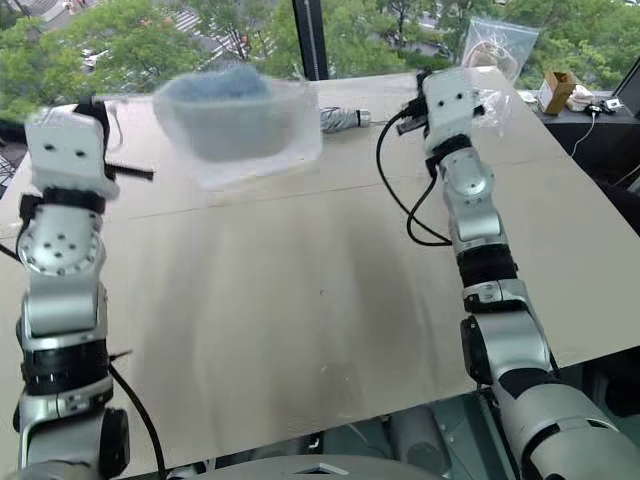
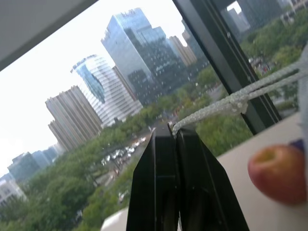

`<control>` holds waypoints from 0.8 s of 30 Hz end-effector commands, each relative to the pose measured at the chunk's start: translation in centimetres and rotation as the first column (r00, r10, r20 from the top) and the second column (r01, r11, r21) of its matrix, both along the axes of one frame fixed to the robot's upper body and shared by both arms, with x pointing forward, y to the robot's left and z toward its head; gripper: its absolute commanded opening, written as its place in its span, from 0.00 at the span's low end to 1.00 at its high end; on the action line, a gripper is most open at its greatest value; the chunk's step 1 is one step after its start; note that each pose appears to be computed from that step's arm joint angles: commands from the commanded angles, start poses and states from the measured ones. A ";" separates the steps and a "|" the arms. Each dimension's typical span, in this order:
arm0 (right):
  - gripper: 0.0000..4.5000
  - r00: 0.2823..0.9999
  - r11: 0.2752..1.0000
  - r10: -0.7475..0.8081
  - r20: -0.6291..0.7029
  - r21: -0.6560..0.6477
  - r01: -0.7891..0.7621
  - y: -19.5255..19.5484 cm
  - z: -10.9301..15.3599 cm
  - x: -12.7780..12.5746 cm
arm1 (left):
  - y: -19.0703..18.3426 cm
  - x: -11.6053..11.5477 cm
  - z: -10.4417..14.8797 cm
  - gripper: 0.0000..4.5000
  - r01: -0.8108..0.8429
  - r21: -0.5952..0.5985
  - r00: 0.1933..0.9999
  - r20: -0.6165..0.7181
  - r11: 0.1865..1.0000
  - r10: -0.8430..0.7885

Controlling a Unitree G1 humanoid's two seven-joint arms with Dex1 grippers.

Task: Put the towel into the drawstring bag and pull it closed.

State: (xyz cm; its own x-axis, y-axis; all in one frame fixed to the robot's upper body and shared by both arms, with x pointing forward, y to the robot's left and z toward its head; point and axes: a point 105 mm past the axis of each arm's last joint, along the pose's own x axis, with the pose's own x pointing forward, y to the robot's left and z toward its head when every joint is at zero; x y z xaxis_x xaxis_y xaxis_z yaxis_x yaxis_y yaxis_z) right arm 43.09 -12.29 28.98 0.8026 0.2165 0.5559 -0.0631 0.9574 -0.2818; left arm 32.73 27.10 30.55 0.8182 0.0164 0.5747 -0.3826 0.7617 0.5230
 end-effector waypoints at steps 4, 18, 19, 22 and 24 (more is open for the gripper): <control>0.00 0.980 0.993 -0.107 0.166 0.074 0.096 -2.3 4.7 -1.1 | 1.6 0.8 0.5 0.00 -0.036 -0.048 0.999 -0.024 0.998 0.035; 0.00 0.941 0.999 0.010 0.337 -0.038 0.002 1.8 7.2 -4.2 | -5.8 0.7 1.0 0.00 0.290 0.095 0.957 -0.018 0.952 -0.289; 0.00 0.933 0.999 -0.034 0.358 0.004 0.035 0.9 7.6 -4.4 | -5.9 0.6 1.4 0.00 0.286 0.113 0.958 -0.003 0.952 -0.287; 0.00 0.926 0.995 -0.093 0.366 0.055 0.078 -0.5 8.1 -4.3 | -5.4 0.8 1.4 0.00 0.263 0.112 0.964 -0.005 0.958 -0.265; 0.00 0.941 0.994 -0.102 0.322 0.070 0.084 -0.9 7.5 -3.5 | -4.4 1.2 0.3 0.00 0.215 0.105 0.977 -0.036 0.971 -0.212</control>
